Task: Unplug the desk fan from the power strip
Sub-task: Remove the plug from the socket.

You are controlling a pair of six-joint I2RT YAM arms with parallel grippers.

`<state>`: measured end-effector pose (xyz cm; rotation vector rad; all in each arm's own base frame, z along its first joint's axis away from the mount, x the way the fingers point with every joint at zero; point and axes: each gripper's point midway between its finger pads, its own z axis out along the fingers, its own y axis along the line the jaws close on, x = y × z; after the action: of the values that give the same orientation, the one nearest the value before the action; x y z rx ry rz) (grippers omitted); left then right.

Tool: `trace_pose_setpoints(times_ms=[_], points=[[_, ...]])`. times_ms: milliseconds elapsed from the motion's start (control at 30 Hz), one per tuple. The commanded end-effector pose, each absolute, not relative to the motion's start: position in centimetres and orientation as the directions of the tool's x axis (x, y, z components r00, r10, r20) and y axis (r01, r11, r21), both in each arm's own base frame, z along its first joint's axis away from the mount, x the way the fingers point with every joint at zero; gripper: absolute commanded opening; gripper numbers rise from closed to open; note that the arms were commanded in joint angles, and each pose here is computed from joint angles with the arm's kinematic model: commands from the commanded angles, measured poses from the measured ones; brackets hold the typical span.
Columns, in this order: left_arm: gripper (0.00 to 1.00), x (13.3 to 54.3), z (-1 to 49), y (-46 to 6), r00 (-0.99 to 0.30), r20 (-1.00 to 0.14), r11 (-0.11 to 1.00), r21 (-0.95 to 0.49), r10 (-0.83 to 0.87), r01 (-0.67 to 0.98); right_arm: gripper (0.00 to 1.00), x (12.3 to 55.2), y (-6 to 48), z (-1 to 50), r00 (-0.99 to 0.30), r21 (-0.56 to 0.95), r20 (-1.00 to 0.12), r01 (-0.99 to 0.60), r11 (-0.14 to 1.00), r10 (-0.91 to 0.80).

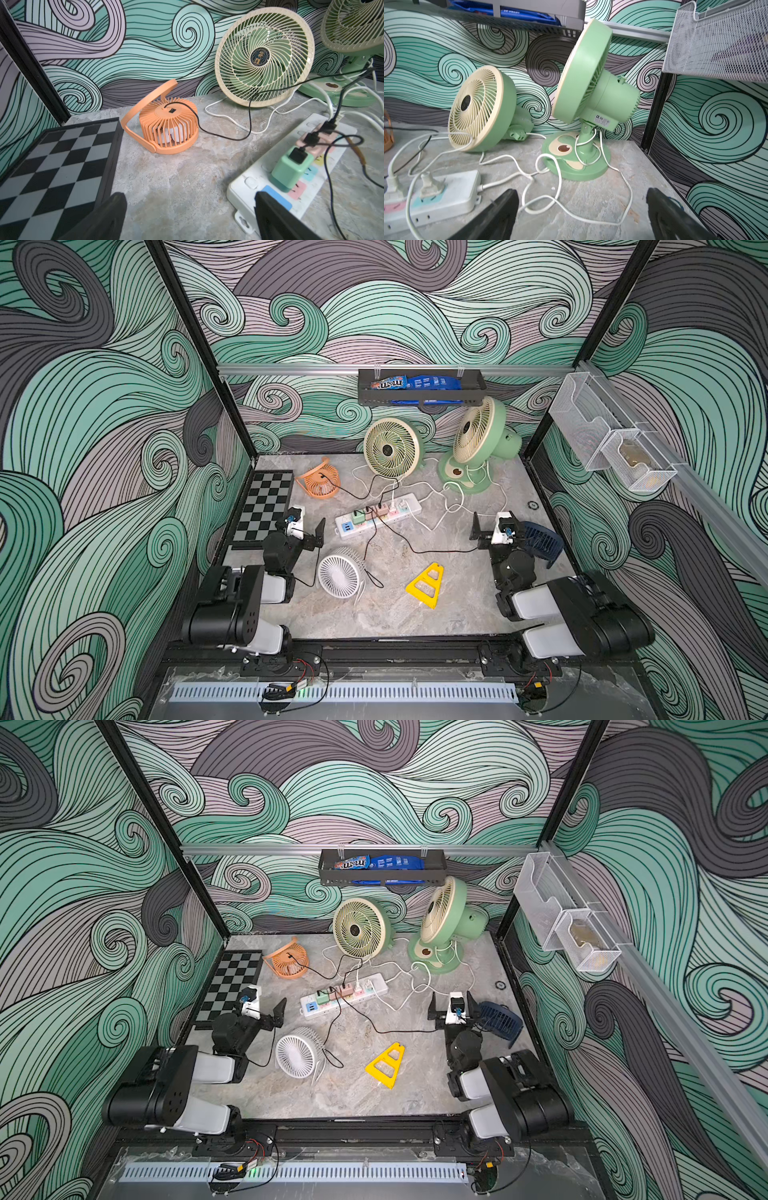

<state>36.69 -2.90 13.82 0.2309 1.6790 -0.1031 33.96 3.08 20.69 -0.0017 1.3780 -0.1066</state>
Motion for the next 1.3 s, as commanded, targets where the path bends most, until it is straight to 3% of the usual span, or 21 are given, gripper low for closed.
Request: trace_pose_setpoints(times_ms=[0,267,567,800,1033,1167,1267], points=[[0.99,37.5,13.3,-3.2,-0.178,-0.979,0.971,0.053,0.096,0.232,0.99,35.7,4.0,20.1,0.083,-0.055,-0.995,0.037,0.998,-0.058],[0.99,39.9,14.1,-3.7,-0.321,-0.942,0.956,0.002,0.101,0.294,0.99,37.5,8.0,22.7,-0.064,0.008,-0.998,-0.172,0.985,-0.003],[0.99,40.0,15.6,-5.1,-0.543,-0.814,0.900,-0.058,0.208,0.431,0.99,36.2,13.1,25.6,-0.250,0.244,-0.957,-0.415,0.877,0.147],[0.92,36.7,17.6,-7.9,-0.545,-0.739,0.735,-0.100,0.397,0.671,0.99,34.6,17.4,26.9,-0.357,0.389,-0.909,-0.539,0.747,0.216],[0.88,33.6,17.7,-9.6,-0.511,-0.704,0.583,-0.170,0.492,0.795,0.99,33.0,23.2,26.0,-0.362,0.371,-0.918,-0.634,0.678,0.164],[0.81,33.3,17.2,-10.3,-0.519,-0.689,0.543,-0.212,0.507,0.812,0.77,31.8,26.3,25.0,-0.349,0.361,-0.925,-0.696,0.620,0.147],[0.77,33.3,16.6,-10.9,-0.513,-0.679,0.523,-0.218,0.526,0.824,0.68,31.5,28.0,23.8,-0.361,0.375,-0.921,-0.713,0.592,0.149]])
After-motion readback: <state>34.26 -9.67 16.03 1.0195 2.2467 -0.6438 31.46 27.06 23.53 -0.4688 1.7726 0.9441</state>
